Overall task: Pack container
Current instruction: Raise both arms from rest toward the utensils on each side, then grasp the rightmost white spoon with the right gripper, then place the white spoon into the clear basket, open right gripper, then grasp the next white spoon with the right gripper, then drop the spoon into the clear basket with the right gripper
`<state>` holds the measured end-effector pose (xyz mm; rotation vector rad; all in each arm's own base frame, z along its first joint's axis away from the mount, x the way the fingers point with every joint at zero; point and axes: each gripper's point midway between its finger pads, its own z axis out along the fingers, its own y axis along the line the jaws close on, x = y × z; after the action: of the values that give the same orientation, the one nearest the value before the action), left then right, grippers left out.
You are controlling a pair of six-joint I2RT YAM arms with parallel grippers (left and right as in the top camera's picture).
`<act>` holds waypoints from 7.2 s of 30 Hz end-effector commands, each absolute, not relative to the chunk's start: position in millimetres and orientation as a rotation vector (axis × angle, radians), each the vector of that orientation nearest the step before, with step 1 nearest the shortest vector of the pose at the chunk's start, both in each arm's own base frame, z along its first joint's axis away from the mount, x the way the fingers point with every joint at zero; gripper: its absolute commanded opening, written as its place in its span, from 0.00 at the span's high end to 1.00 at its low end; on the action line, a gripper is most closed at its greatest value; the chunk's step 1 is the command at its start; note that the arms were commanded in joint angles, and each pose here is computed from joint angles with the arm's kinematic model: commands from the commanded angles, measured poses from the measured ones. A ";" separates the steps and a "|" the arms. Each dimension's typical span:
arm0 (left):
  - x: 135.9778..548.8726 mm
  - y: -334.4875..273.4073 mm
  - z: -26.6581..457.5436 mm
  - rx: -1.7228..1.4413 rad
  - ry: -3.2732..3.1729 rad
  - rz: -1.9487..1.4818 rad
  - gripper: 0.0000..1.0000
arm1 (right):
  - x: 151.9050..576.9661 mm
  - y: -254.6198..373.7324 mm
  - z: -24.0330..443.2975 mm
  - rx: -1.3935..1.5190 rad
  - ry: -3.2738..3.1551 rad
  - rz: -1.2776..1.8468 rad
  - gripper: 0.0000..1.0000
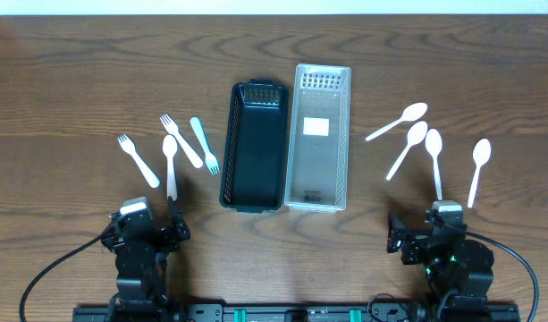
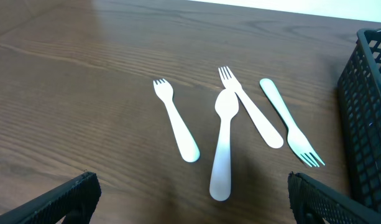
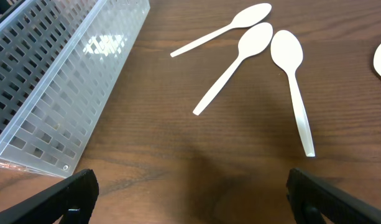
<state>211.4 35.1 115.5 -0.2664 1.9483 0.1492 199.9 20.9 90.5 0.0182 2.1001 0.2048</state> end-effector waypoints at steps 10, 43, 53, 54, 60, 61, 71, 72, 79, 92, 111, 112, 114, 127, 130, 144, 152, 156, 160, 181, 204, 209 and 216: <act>211.0 36.4 107.4 -0.280 1.960 0.151 0.02 | 199.9 22.0 90.1 0.024 2.096 0.213 0.01; 239.9 -22.8 202.7 -0.303 2.143 -0.294 0.02 | 282.0 12.6 216.7 0.037 2.423 0.182 0.01; 306.8 -9.0 230.3 -0.184 2.412 -0.057 0.02 | 381.6 -3.2 175.8 0.067 2.686 0.186 0.01; 311.6 -6.4 230.2 -0.196 2.430 -0.048 0.02 | 384.0 -9.3 165.7 0.100 2.711 0.174 0.02; 326.1 9.2 223.8 -0.259 2.460 -0.021 0.02 | 381.0 -44.9 101.7 0.323 2.882 0.148 0.15; 326.2 11.9 223.1 -0.269 2.462 -0.017 0.02 | 379.1 -50.7 93.8 0.354 2.904 0.132 0.17; 325.1 24.3 221.6 -0.318 2.463 0.000 0.02 | 361.1 -83.6 42.9 0.436 3.060 -0.002 0.28; 325.0 24.3 221.5 -0.318 2.463 0.000 0.02 | 360.6 -84.0 39.6 0.439 3.068 -0.005 0.29; 325.0 24.3 221.5 -0.318 2.463 0.000 0.02 | 354.0 -80.8 21.7 0.438 3.129 -0.003 0.40; 325.0 24.3 221.5 -0.318 2.463 0.000 0.02 | 344.2 -77.9 -3.2 0.464 3.204 0.007 0.62; 325.0 24.3 221.5 -0.318 2.463 0.000 0.02 | 357.3 -62.1 76.8 0.485 3.105 0.063 0.98; 325.0 24.3 221.5 -0.318 2.463 0.000 0.02 | 360.8 -53.0 93.7 0.458 3.075 0.103 0.99; 325.0 24.3 221.5 -0.318 2.463 0.000 0.02 | 369.6 -27.4 130.4 0.377 2.989 0.215 0.99; 325.0 24.3 221.5 -0.318 2.463 0.000 0.02 | 395.1 142.1 152.9 0.176 2.786 0.295 0.99; 325.0 24.3 221.5 -0.318 2.463 0.000 0.02 | 399.9 168.1 118.9 0.147 2.818 0.268 0.99; 325.0 24.3 221.5 -0.318 2.463 0.000 0.02 | 422.8 166.1 157.3 -0.030 2.692 0.345 0.53; 325.0 24.3 221.5 -0.318 2.463 0.000 0.02 | 397.8 -56.9 200.6 0.564 2.602 -0.222 0.42; 325.0 24.3 221.5 -0.318 2.463 0.000 0.02 | 370.7 -119.4 159.6 0.793 2.687 -0.220 0.42; 325.0 24.3 221.5 -0.318 2.463 0.000 0.02 | 348.8 -145.4 106.1 0.980 2.763 -0.101 0.44; 325.0 24.3 221.5 -0.318 2.463 0.000 0.02 | 326.6 -168.8 -5.4 0.985 2.970 -0.127 0.50; 325.0 24.3 221.5 -0.318 2.463 0.000 0.02 | 375.2 -50.3 109.7 0.781 2.732 0.605 0.99; 325.0 24.3 221.5 -0.318 2.463 0.000 0.02 | 389.1 11.0 180.4 0.527 2.583 0.550 0.99; 325.0 24.3 221.5 -0.318 2.463 0.000 0.02 | 396.3 110.5 186.4 0.304 2.564 0.481 0.98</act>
<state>322.3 20.4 212.4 -0.3197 2.4850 -0.0190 395.1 87.6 209.2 0.2653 2.5137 0.5362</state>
